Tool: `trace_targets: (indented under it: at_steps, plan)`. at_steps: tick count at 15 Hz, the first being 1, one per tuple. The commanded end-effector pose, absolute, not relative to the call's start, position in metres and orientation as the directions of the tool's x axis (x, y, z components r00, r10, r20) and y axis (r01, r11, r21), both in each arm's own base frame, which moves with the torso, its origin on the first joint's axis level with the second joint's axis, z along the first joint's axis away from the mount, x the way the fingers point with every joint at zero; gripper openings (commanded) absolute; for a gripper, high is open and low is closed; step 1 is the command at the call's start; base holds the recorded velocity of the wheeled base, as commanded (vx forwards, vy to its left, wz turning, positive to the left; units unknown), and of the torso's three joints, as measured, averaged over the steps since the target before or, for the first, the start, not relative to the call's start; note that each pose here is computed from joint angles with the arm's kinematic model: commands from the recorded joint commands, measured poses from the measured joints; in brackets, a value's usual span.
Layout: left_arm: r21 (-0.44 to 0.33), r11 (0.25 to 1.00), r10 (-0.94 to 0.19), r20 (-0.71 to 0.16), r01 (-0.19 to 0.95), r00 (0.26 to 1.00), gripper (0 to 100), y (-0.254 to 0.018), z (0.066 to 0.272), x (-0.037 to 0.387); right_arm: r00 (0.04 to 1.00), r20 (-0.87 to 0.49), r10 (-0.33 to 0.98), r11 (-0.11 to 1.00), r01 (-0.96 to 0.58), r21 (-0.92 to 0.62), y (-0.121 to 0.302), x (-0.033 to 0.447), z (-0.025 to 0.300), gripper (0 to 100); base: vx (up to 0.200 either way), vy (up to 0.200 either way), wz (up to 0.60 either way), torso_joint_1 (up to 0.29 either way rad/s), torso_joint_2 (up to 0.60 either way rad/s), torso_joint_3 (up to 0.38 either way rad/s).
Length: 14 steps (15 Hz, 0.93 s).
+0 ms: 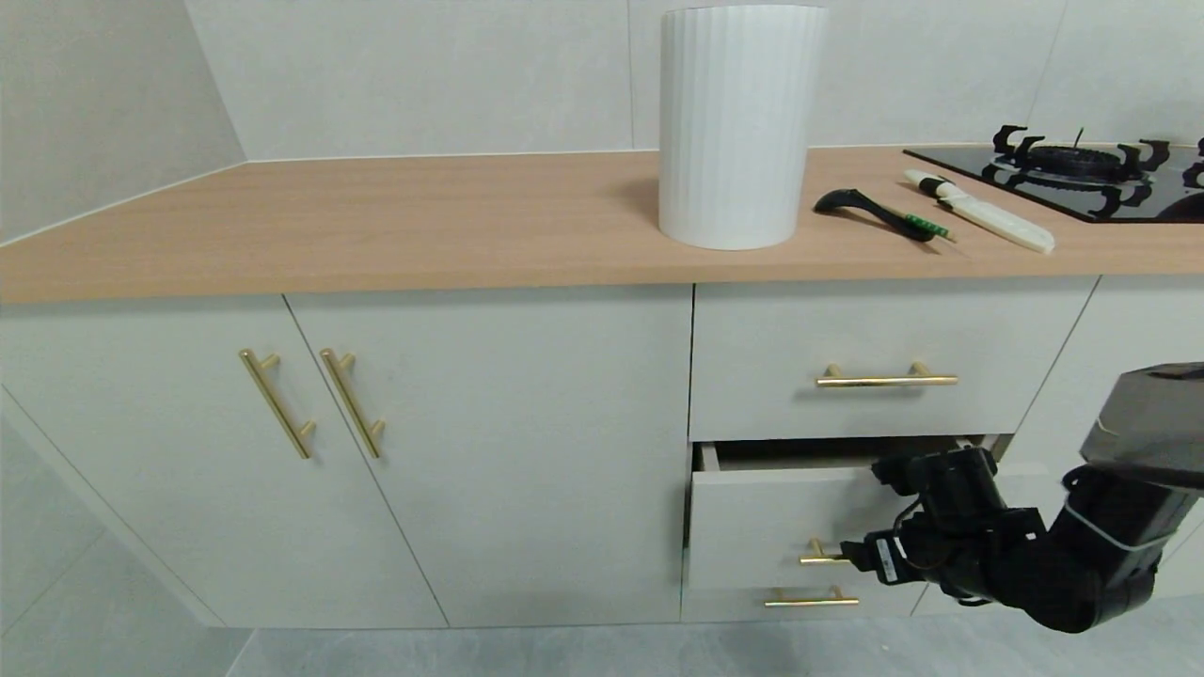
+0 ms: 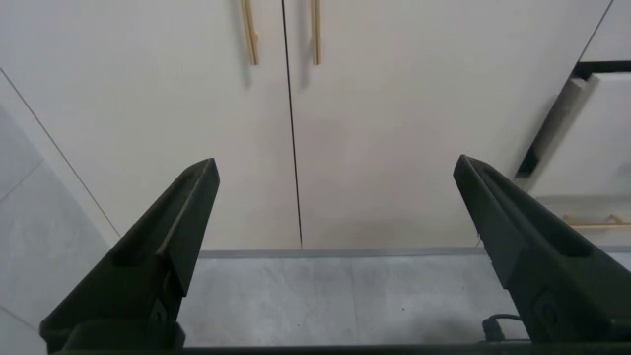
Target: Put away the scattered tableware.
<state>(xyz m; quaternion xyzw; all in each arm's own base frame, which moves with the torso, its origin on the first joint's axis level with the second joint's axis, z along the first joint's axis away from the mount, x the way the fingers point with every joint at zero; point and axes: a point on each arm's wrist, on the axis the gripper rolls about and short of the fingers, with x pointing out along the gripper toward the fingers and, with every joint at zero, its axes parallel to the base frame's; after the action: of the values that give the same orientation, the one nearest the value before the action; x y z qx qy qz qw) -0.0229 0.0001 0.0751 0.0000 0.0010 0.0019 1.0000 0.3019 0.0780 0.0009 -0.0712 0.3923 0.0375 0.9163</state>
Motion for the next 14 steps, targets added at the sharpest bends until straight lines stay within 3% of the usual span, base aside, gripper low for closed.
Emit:
trace_targets:
  at_steps: [1,4,7,10,14]
  plan:
    - [0.0,1.0,0.005,-0.003,-0.005,1.0,100,0.0,0.075,-0.023,0.73,-0.675,0.105,0.978,-0.2,-0.065,0.084,0.264,0.085,100,0.0,0.0,0.0,0.0,0.0,0.0]
    - [0.0,1.0,0.005,-0.003,-0.005,1.0,100,0.0,0.075,-0.023,0.782,-0.6,0.171,0.969,-0.242,-0.039,0.084,0.237,0.14,100,0.0,0.0,0.0,0.0,0.0,0.0]
    - [0.0,1.0,0.005,-0.003,-0.005,1.0,100,0.0,0.075,-0.023,0.833,-0.519,0.193,0.973,-0.232,-0.01,0.085,0.233,0.161,100,0.0,0.0,0.0,0.0,0.0,0.0]
    - [0.0,1.0,0.005,-0.003,-0.005,1.0,100,0.0,0.075,-0.023,0.84,-0.506,0.197,0.976,-0.215,0.024,0.088,0.24,0.156,100,0.0,0.0,0.0,0.0,0.0,0.0]
    - [0.0,1.0,0.005,-0.003,-0.005,1.0,100,0.0,0.075,-0.023,0.836,-0.533,0.129,0.991,-0.134,0.03,0.1,0.275,0.111,100,0.0,0.0,0.0,0.0,0.0,0.0]
